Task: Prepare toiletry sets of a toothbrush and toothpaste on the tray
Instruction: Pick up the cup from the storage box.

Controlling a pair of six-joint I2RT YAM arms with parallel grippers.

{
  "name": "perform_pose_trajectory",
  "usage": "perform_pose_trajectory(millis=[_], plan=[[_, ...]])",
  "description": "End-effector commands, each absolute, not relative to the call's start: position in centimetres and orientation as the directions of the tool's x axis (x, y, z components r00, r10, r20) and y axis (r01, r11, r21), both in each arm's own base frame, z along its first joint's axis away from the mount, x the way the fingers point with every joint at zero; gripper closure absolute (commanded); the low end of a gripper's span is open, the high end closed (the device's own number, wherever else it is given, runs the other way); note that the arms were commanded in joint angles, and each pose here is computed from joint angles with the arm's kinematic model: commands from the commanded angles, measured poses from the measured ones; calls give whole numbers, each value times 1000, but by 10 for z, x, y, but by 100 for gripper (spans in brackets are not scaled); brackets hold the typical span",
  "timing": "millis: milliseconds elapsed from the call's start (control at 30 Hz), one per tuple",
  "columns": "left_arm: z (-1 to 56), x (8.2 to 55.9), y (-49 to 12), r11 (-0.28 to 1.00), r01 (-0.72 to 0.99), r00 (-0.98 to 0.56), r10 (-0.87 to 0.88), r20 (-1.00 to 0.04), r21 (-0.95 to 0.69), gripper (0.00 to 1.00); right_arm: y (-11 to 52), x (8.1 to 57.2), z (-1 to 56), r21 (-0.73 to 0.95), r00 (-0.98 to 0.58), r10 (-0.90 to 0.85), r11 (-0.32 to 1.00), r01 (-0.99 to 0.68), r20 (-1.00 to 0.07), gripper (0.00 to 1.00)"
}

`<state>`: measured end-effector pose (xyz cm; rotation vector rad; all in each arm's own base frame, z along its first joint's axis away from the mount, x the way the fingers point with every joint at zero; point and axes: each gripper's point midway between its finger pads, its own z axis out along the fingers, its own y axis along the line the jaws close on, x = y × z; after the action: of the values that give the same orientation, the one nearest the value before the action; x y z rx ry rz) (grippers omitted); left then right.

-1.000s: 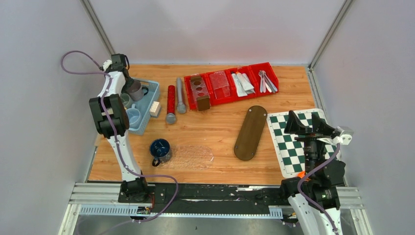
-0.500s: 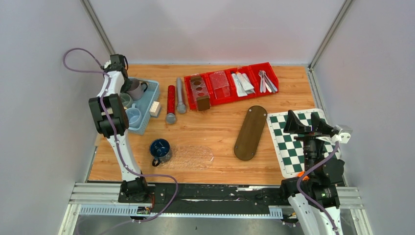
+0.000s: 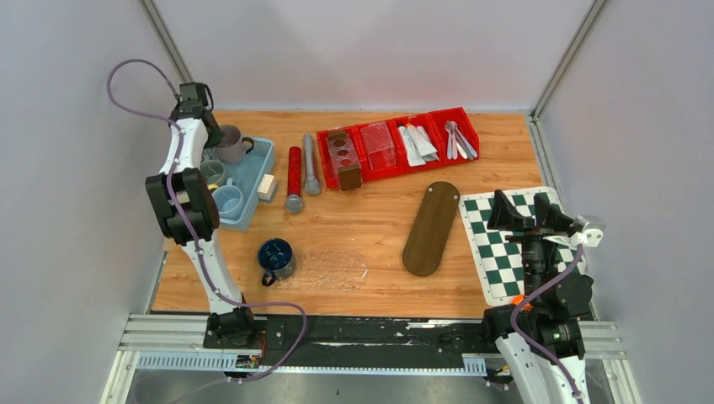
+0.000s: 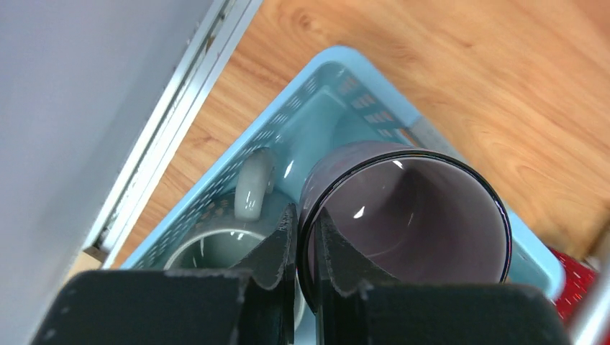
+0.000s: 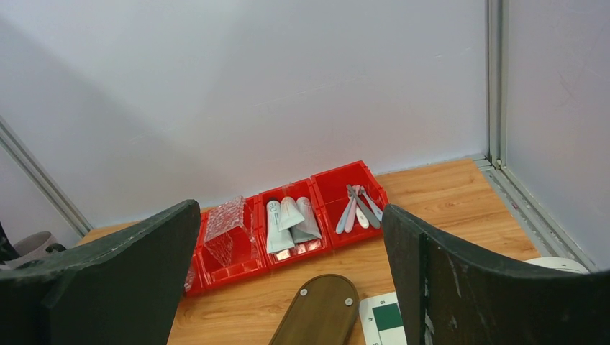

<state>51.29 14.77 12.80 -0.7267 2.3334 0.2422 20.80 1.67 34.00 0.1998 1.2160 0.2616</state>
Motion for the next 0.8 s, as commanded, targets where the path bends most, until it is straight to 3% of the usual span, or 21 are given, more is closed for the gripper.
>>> perform_pose_trajectory(millis=[0,167,400,767], plan=[[248,524,137,915,-396,-471,-273,-839,-75,100,19,204,349,279,358,303,953,-119,-883,0],[269,523,99,980,-195,-471,-136,-872,-47,100,19,203,350,279,363,304,953,-120,-881,0],[299,507,13,976,167,-376,194,-906,139,100,19,200,353,280,373,306,952,-125,-876,0],[299,428,-118,708,666,-140,428,-893,235,100,19,200,353,281,374,309,951,-129,-875,0]])
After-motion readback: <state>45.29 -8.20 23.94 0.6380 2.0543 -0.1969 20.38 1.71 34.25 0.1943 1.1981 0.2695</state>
